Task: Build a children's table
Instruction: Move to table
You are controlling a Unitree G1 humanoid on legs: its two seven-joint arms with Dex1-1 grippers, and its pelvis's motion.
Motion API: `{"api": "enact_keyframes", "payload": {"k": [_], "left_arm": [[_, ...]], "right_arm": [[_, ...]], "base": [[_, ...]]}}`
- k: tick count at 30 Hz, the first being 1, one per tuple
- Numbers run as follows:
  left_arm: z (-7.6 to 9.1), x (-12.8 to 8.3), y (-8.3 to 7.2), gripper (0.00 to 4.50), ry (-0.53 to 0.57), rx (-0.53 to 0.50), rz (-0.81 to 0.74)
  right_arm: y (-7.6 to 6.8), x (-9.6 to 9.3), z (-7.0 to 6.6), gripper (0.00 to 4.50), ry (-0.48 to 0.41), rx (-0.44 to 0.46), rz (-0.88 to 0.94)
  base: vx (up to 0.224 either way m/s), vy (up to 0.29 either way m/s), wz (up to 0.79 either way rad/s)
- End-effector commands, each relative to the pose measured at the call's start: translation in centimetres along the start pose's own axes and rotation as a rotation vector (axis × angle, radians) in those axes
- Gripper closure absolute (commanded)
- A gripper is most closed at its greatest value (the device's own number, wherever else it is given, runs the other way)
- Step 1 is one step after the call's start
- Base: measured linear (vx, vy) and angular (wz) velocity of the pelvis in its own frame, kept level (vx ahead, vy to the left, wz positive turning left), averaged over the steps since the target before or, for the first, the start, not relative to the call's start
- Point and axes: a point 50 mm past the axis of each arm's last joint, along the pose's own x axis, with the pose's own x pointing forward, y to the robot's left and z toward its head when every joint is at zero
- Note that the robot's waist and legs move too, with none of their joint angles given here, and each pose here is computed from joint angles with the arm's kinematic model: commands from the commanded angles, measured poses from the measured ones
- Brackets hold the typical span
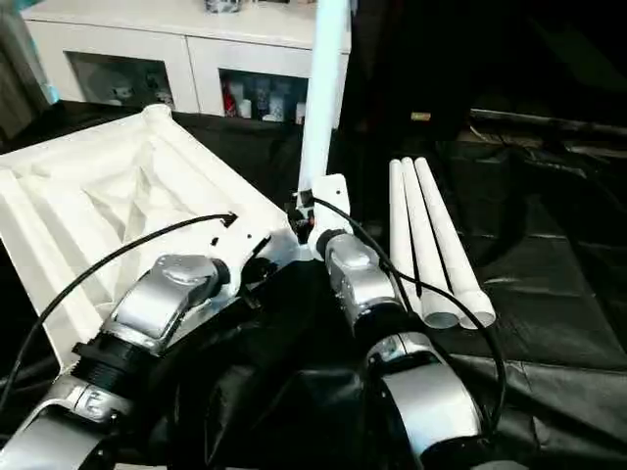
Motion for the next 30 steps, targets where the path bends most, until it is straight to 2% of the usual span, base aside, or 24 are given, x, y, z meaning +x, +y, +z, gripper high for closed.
{"api": "enact_keyframes", "payload": {"k": [1,16,17,19,21,24,25,30], "left_arm": [[1.0,0.4,-0.2,4.5,-0.008,0.011,0.043],[0.9,-0.1,0.5,4.5,-0.006,0.019,0.047],[0.9,-0.1,0.5,4.5,-0.007,0.021,0.042],[1.0,0.0,0.4,4.5,-0.008,0.026,0.037],[1.0,0.0,0.4,4.5,-0.009,0.028,0.033],[1.1,-0.1,0.4,4.5,-0.012,0.033,0.027],[1.1,-0.1,0.4,4.5,-0.013,0.036,0.025],[1.3,-0.4,0.6,4.5,-0.043,0.081,-0.004]], "right_arm": [[3.5,-1.2,-7.0,2.59,0.301,0.078,0.106],[3.8,-0.7,-6.0,2.59,0.256,0.103,0.107],[3.9,-0.7,-5.9,2.25,0.252,0.118,0.121],[4.0,-0.6,-5.8,2.25,0.248,0.137,0.139],[4.0,-0.6,-5.7,1.84,0.245,0.139,0.141],[4.0,-0.5,-5.2,1.82,0.223,0.145,0.146],[4.0,-0.4,-5.1,1.47,0.217,0.149,0.144],[3.8,-0.1,-3.7,1.16,0.152,0.181,0.17]], "base": [[0.0,0.0,0.0],[0.0,0.0,0.0],[0.0,0.0,0.0],[0.0,0.0,0.0],[0.0,0.0,0.0],[0.0,0.0,0.0],[0.0,0.0,0.0],[0.0,0.0,0.0]]}}
